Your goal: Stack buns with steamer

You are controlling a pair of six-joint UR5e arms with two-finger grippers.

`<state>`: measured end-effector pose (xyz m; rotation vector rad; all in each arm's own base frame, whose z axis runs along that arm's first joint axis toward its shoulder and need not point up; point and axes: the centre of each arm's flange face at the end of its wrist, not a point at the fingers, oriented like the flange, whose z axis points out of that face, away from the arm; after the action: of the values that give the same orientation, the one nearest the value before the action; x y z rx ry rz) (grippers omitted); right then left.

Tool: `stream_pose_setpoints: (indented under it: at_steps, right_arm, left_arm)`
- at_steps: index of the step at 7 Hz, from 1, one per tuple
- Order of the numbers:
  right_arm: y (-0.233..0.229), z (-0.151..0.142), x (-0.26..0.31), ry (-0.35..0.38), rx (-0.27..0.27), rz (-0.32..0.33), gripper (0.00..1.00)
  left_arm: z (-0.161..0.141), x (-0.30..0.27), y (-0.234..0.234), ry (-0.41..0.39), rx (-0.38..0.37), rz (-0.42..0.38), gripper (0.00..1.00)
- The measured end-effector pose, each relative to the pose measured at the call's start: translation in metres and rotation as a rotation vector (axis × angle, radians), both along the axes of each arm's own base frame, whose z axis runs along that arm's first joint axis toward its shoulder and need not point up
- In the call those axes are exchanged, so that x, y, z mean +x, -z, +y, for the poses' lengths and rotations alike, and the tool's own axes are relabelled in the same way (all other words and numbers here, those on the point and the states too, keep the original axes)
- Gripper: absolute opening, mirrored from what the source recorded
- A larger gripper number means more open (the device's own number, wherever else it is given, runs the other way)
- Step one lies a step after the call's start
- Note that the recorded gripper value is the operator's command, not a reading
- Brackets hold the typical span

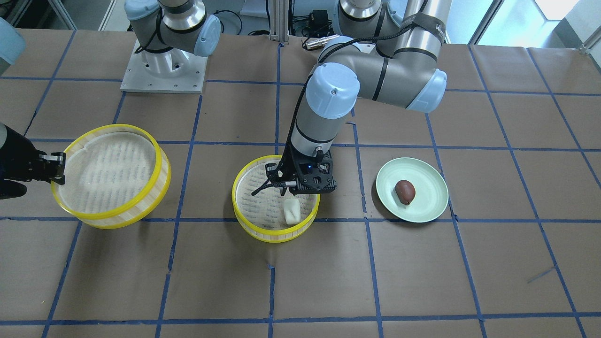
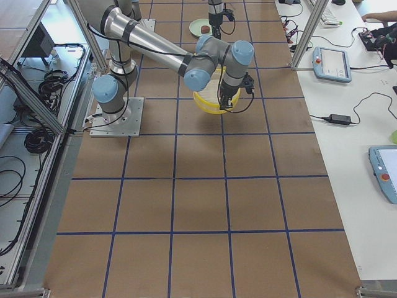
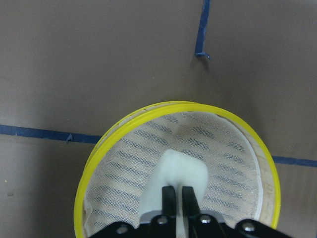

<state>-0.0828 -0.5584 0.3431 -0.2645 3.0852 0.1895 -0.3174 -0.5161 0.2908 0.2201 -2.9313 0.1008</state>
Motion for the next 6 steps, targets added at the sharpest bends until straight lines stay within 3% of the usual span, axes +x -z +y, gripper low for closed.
stream_pose_setpoints:
  at_steps: [3, 5, 6]
  right_arm:
    - [-0.004, -0.007, 0.058, 0.004, -0.015, 0.021, 0.0]
    - [-0.005, -0.008, 0.142, 0.048, -0.032, 0.045, 0.0]
    - [-0.003, -0.006, 0.191, 0.077, -0.047, 0.051, 0.0]
  left_arm:
    - [-0.007, 0.021, -0.008, 0.077, -0.047, -0.045, 1.0]
    - [-0.033, 0.129, -0.006, 0.155, -0.068, -0.128, 1.0]
    - [-0.029, 0.185, 0.01, 0.21, -0.041, -0.148, 1.0]
